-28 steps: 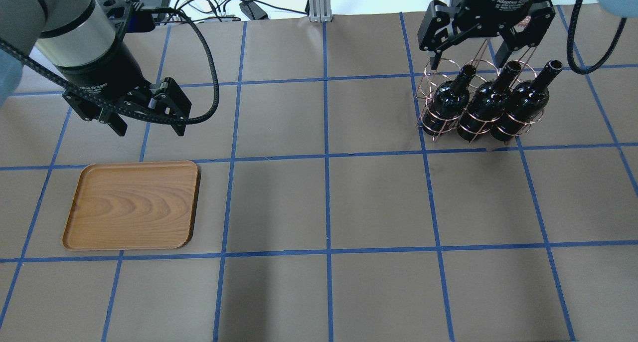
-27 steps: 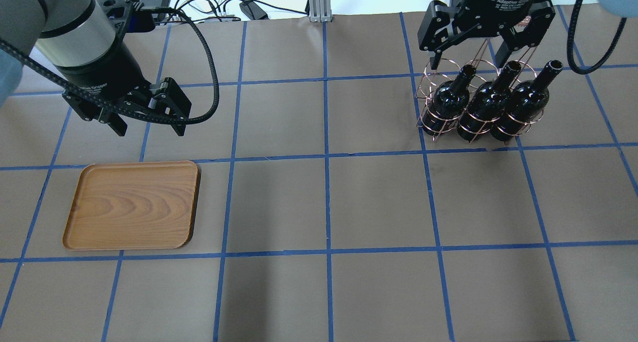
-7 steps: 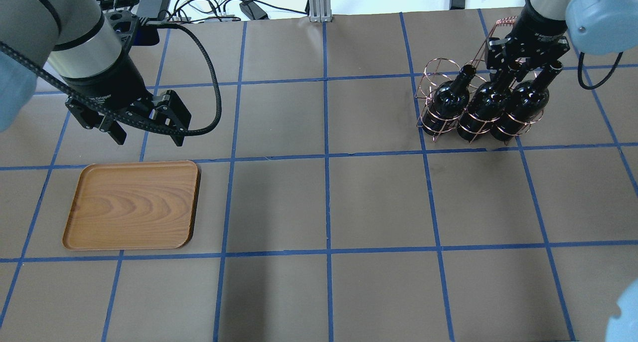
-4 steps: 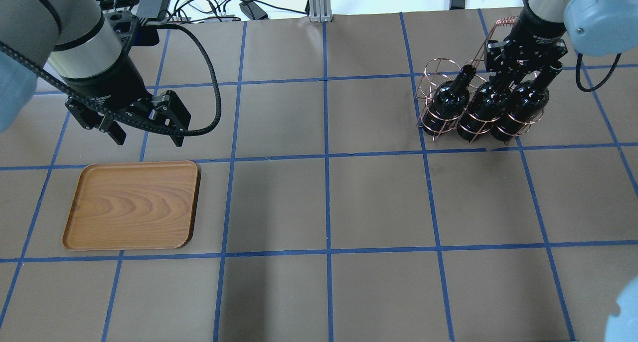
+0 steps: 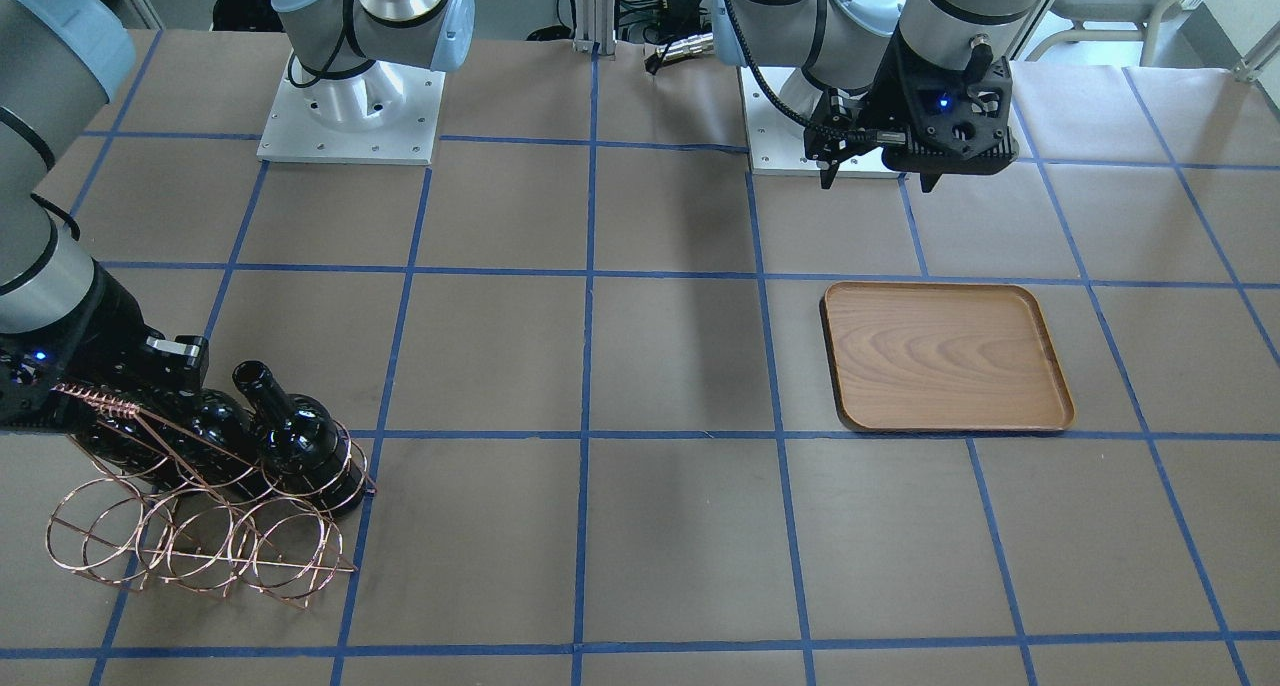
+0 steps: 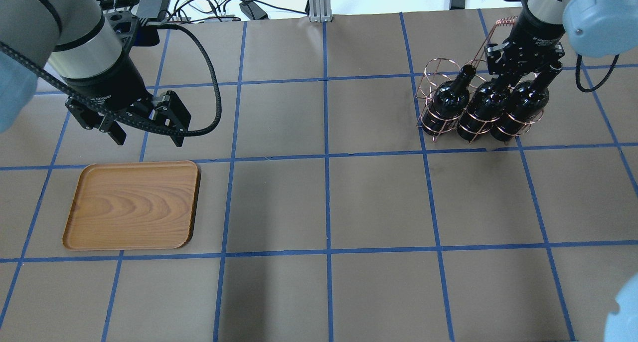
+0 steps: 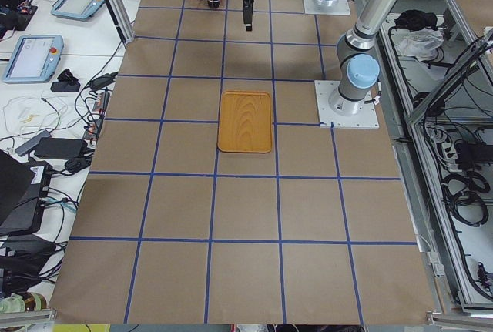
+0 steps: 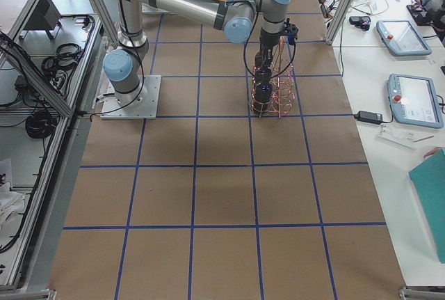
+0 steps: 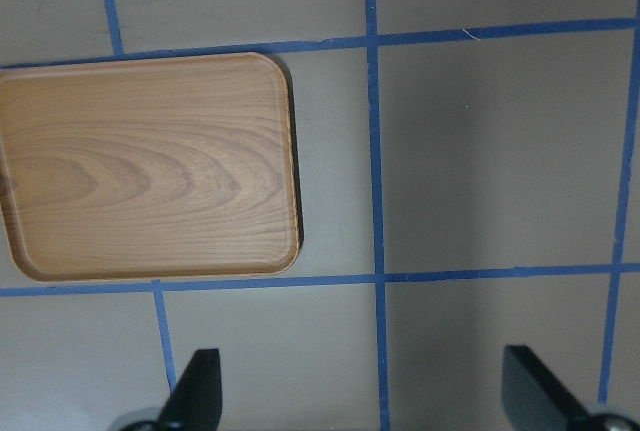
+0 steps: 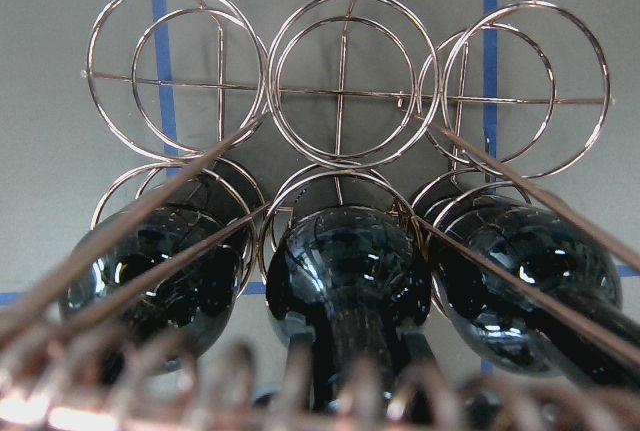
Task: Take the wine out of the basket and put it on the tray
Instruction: 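Lower the right gripper and grasp the neck of the nearest bottle, then lift the dark wine bottle out of the rack with the right gripper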
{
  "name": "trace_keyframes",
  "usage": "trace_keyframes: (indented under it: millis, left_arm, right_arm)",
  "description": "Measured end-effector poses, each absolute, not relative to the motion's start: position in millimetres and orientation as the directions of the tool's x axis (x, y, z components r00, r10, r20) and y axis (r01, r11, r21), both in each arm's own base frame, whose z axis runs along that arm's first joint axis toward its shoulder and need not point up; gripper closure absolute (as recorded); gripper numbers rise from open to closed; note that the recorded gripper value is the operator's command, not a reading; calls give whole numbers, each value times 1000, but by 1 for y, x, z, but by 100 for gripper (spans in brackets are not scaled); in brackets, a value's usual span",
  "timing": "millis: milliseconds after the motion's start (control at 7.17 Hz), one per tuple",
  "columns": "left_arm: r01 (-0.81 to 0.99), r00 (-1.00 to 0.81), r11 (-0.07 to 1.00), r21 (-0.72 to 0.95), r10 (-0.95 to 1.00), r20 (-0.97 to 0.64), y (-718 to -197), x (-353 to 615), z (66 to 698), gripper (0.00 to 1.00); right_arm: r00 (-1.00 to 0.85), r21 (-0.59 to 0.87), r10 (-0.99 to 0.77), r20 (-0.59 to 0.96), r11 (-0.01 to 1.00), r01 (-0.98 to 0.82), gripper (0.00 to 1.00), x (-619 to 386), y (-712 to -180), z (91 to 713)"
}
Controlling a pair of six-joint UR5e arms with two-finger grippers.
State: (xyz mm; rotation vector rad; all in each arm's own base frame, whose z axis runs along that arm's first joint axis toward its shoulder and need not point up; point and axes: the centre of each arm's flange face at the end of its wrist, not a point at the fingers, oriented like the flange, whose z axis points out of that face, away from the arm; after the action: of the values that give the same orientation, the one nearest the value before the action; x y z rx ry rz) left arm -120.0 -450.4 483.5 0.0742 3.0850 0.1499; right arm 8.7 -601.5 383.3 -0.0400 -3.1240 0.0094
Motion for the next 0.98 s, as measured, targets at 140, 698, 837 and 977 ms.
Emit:
trace_keyframes:
  millis: [140,698,837,977]
  left_arm:
    - [45,-997,994,98,51,-50,-450,-120,483,0]
    - [44,-998,995,92,48,-51,-451,-119,485,0]
    - [43,-998,995,90,48,-51,-451,-119,486,0]
    - [44,-997,995,90,49,-51,-451,-119,486,0]
  right_arm:
    - [-999,-9,22,24,1000,22,100,8,-601,389]
    - [-1000,-8,26,15,1000,26,100,23,-561,532]
    - [-999,-7,52,15,999,52,100,38,-527,570]
    - [-996,-9,89,17,996,89,100,67,-494,596]
